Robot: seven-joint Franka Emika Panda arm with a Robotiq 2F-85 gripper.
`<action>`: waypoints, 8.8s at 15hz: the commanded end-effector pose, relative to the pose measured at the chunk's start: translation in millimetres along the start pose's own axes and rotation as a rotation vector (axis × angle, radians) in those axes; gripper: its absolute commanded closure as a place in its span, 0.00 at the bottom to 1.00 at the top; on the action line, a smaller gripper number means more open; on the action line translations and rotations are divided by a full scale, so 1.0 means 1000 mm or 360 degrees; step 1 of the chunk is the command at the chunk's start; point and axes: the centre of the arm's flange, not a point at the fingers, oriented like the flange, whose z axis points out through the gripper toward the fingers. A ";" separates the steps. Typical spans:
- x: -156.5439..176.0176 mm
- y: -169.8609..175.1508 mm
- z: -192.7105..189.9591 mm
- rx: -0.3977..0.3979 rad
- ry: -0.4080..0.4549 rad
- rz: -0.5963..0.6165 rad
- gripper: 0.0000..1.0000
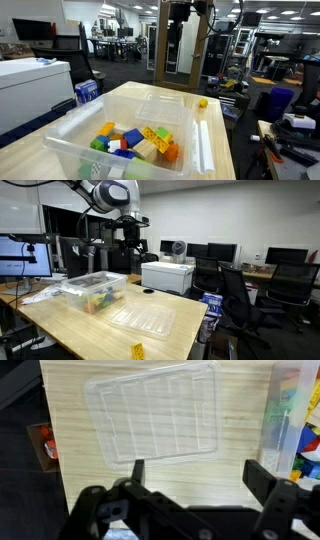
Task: Put the yellow block in the storage box
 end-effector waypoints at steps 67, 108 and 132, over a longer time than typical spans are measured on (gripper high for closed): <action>-0.162 0.194 0.260 0.0488 -0.0038 -0.1787 0.00; -0.153 0.175 0.247 0.0721 -0.0260 -0.0902 0.99; 0.000 -0.112 0.072 0.0130 -0.0368 -0.2355 0.99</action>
